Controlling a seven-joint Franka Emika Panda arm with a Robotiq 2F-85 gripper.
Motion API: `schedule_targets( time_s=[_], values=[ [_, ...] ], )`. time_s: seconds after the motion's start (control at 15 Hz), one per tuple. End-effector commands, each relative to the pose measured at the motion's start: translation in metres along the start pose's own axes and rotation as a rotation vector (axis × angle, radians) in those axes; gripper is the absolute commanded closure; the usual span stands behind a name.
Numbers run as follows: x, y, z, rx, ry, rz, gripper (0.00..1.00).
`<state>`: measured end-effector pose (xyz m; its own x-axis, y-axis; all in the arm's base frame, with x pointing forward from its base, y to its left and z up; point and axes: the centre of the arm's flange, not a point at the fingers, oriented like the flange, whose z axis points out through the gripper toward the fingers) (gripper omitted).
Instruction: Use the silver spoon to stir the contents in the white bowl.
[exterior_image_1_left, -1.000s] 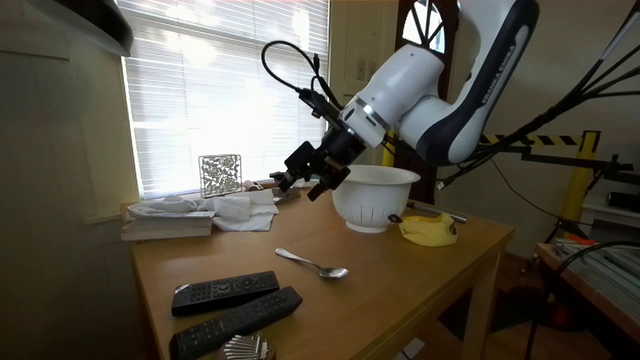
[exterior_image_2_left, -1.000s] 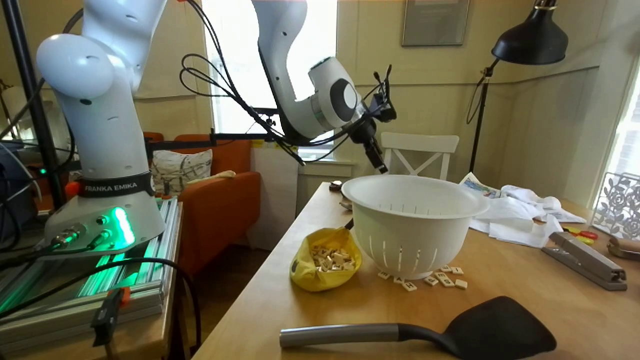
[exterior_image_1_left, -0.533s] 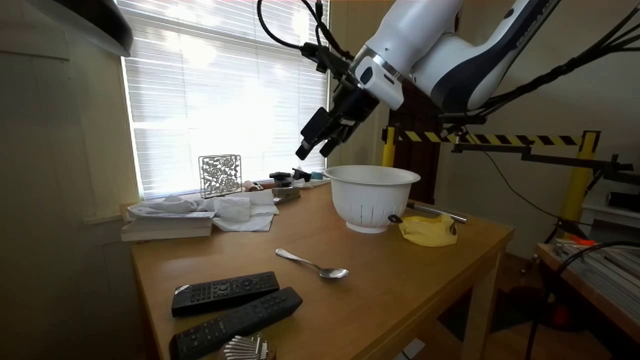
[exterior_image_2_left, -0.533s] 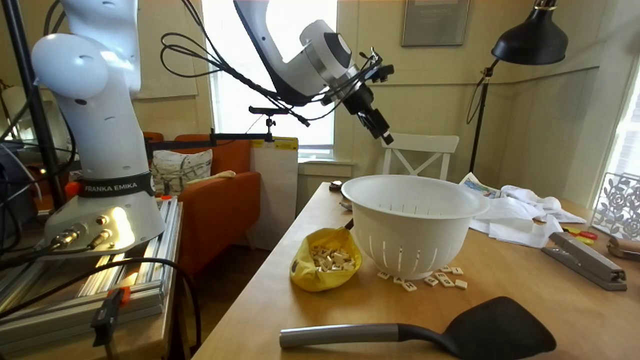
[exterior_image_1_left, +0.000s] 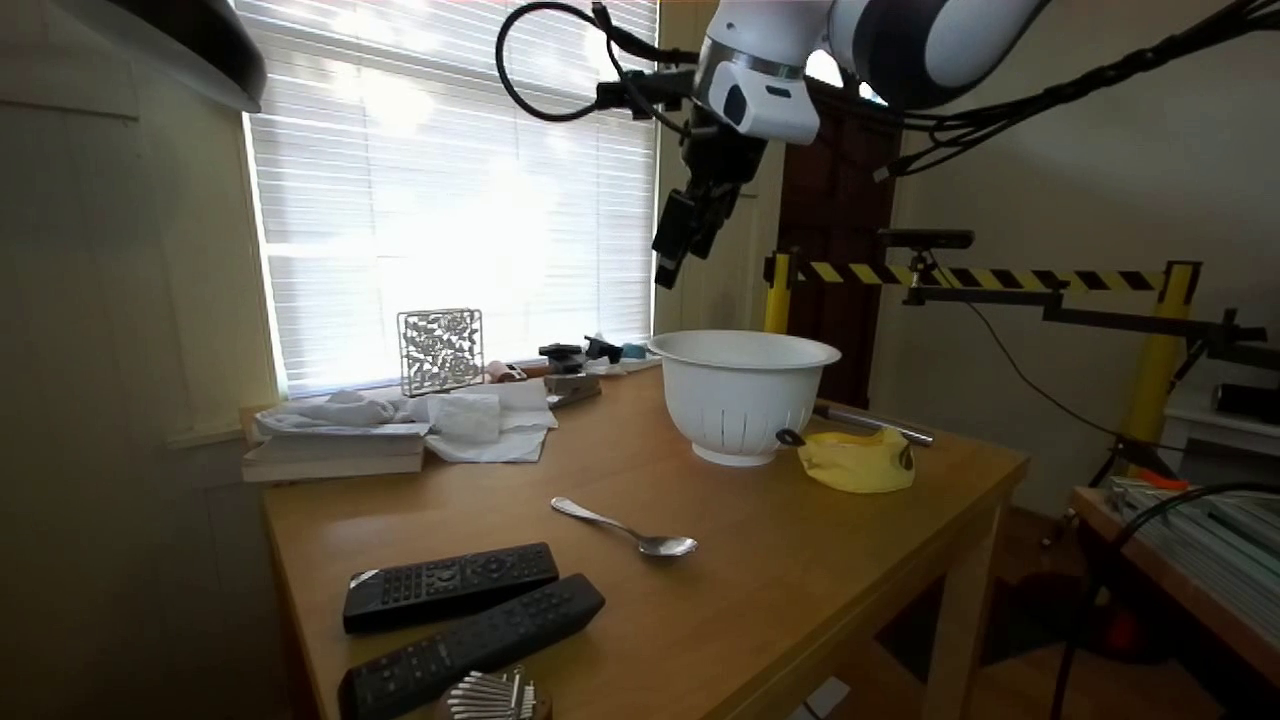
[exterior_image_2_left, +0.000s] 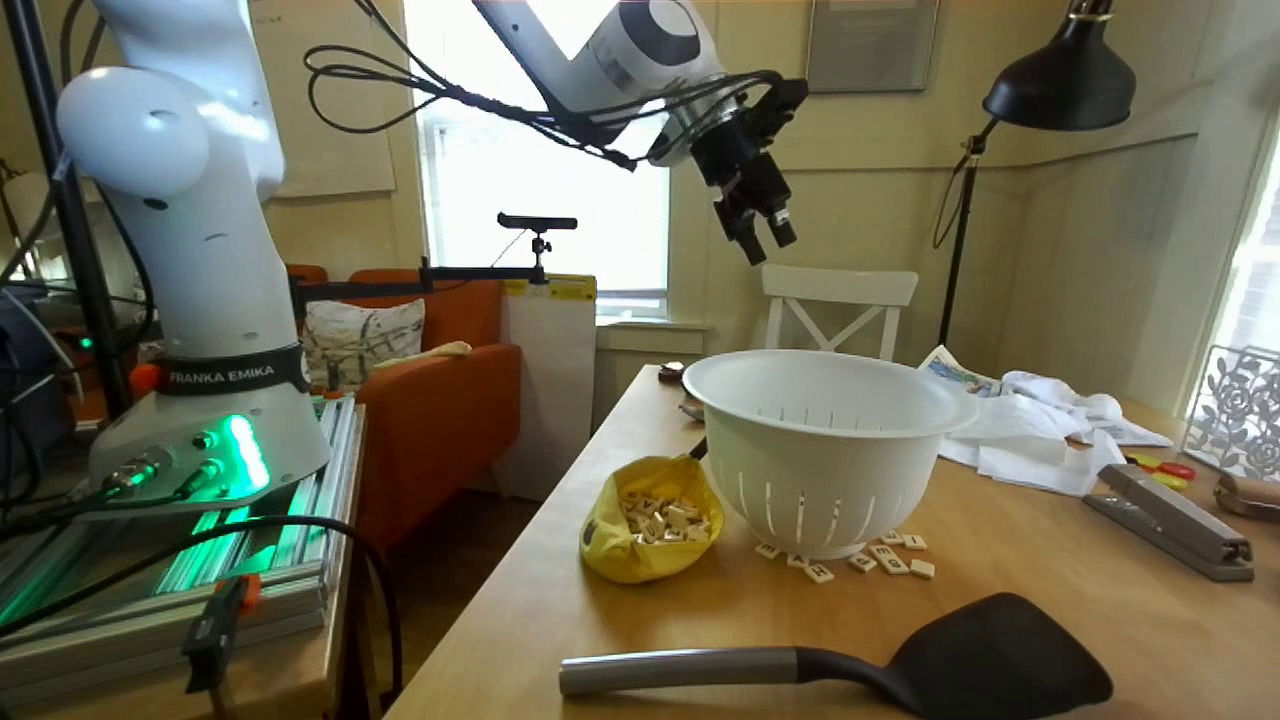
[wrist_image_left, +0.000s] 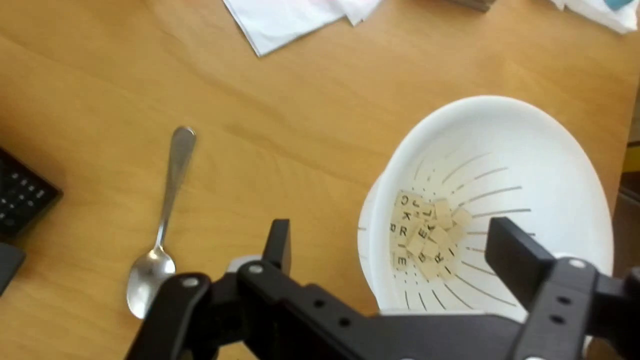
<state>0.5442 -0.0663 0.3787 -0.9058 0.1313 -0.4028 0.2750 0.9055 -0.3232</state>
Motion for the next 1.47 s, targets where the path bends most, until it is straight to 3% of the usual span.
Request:
schedule_targets(
  time_s=[0.0, 0.33, 0.53, 0.8, 1.0, 1.07, 1.2, 1.4],
  values=[
    [-0.058, -0.052, -0.028, -0.039, 0.200, 0.038, 0.00],
    [-0.096, -0.110, -0.041, -0.059, 0.415, 0.288, 0.00],
    [-0.054, -0.124, -0.045, -0.091, 0.528, 0.428, 0.00],
    [-0.040, -0.139, -0.039, -0.138, 0.683, 0.591, 0.00],
    [-0.036, -0.140, -0.033, -0.247, 0.797, 0.647, 0.00],
    [-0.039, -0.140, -0.029, -0.322, 0.808, 0.608, 0.00],
    [-0.046, -0.139, -0.026, -0.433, 0.738, 0.560, 0.00],
    [-0.069, -0.120, -0.037, -0.484, 0.607, 0.523, 0.00]
  ],
)
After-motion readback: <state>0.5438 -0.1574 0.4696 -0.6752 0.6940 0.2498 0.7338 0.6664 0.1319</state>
